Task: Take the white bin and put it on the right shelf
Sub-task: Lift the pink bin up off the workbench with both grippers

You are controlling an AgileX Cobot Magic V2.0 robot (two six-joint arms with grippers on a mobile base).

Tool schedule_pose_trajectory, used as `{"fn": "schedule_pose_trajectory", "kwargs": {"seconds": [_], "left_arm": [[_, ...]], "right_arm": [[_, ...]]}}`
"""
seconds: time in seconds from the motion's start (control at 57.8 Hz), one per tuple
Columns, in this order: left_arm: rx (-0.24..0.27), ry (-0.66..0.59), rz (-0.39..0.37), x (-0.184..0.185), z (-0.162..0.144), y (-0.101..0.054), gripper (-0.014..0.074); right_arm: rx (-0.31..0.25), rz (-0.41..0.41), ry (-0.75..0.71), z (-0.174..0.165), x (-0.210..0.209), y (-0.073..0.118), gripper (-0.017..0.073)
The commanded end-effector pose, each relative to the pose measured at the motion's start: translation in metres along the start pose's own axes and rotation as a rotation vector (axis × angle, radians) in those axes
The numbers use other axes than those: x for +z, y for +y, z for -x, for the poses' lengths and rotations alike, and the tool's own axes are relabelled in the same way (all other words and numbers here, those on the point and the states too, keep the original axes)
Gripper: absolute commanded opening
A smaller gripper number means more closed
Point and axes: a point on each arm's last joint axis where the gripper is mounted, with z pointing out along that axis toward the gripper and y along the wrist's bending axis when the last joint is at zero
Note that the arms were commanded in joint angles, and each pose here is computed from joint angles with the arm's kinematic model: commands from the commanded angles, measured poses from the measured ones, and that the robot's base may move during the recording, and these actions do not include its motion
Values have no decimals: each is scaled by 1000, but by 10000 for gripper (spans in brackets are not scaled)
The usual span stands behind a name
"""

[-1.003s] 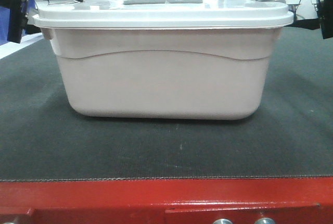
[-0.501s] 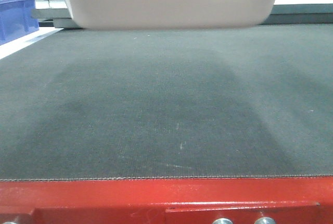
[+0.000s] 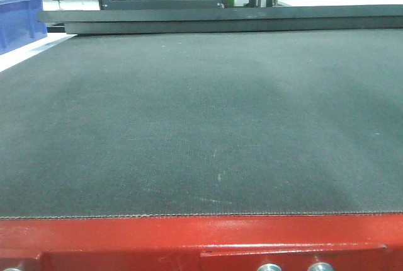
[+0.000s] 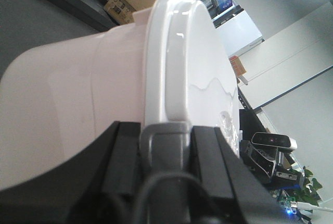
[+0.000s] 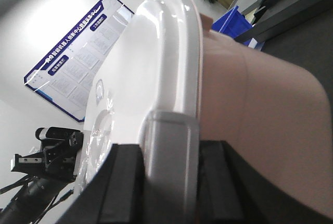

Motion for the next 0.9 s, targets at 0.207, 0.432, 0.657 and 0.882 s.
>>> {"fn": "schedule_pose_trajectory", "kwargs": {"seconds": [0.207,0.432,0.657,0.882], "left_arm": [[26,141,-280,-4,-15,-52,-126],[26,141,-280,-4,-15,-52,-126],[26,141,-280,-4,-15,-52,-126],[25,137,-276,-4,-15,-52,-126]], "right_arm": [[-13,336,125,-11,-6,53,60],[-9,289,85,-8,-4,49,60],[-3,220,24,-2,-3,43,60],[0,176,-15,1,-2,39,60]]}}
